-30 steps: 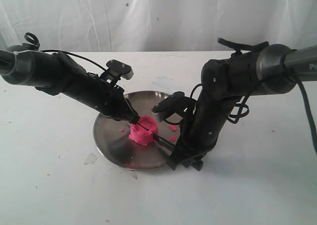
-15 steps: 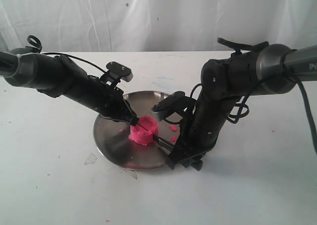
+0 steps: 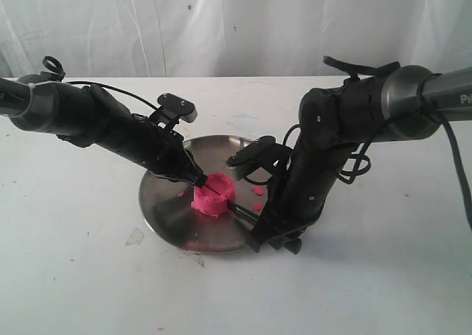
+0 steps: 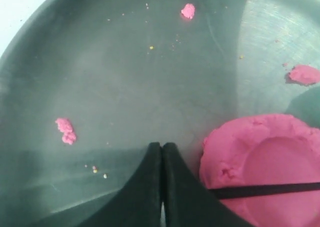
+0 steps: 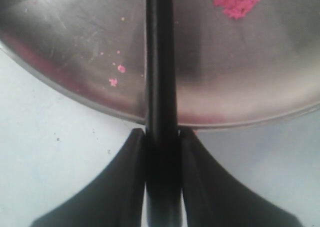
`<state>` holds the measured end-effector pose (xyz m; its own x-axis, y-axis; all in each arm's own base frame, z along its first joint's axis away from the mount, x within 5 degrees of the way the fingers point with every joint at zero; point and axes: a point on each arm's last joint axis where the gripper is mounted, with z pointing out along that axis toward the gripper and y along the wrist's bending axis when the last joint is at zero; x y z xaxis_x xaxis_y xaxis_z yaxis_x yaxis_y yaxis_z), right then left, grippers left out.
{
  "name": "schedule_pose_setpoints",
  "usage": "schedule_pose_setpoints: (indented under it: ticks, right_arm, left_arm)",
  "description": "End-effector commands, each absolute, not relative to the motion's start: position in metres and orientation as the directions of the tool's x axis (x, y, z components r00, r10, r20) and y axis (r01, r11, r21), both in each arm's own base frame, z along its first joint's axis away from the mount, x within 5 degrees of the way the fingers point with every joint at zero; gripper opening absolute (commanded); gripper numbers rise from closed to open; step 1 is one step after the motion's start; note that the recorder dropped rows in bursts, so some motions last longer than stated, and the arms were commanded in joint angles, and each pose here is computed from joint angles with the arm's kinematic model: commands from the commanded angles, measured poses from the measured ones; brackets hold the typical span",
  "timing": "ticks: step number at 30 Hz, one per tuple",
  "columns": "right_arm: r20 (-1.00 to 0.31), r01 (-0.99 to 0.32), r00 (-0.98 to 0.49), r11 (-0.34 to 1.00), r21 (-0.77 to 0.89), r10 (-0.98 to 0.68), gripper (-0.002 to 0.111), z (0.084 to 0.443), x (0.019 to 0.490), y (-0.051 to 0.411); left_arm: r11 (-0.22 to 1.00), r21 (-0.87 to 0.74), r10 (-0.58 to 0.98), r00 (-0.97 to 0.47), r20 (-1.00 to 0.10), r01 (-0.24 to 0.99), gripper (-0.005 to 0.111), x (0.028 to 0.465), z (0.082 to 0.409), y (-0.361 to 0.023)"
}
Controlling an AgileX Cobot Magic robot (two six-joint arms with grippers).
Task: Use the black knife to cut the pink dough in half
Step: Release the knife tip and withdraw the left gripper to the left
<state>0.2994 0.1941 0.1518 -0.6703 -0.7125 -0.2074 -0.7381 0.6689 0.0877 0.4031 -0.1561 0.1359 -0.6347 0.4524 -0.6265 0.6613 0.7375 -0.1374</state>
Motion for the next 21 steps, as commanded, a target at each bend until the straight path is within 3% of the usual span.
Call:
schedule_pose_setpoints:
  ticks: [1, 10, 13, 21]
  right_arm:
    - [-0.222, -0.728, -0.679, 0.680, 0.085, -0.700, 0.000, 0.154, 0.301, 0.195]
    - [-0.222, -0.728, -0.679, 0.680, 0.085, -0.700, 0.000, 0.154, 0.301, 0.195]
    - [-0.222, -0.728, -0.679, 0.680, 0.085, -0.700, 0.000, 0.154, 0.301, 0.195]
    - [-0.219, -0.729, -0.679, 0.680, 0.086, -0.701, 0.000, 0.154, 0.301, 0.195]
  left_arm:
    - [0.718, -0.160, 0.481, -0.649, -0.589, 0.677, 0.000, 0.398, 0.125, -0.156]
    - [0.745, -0.093, 0.433, -0.585, -0.686, 0.661, 0.000, 0.401, 0.180, -0.141]
    - [0.753, -0.146, 0.384, -0.608, -0.695, 0.642, 0.000, 0.396, 0.199, -0.136]
    - [0.709, -0.240, 0.409, -0.664, -0.625, 0.663, 0.000, 0.391, 0.176, -0.145]
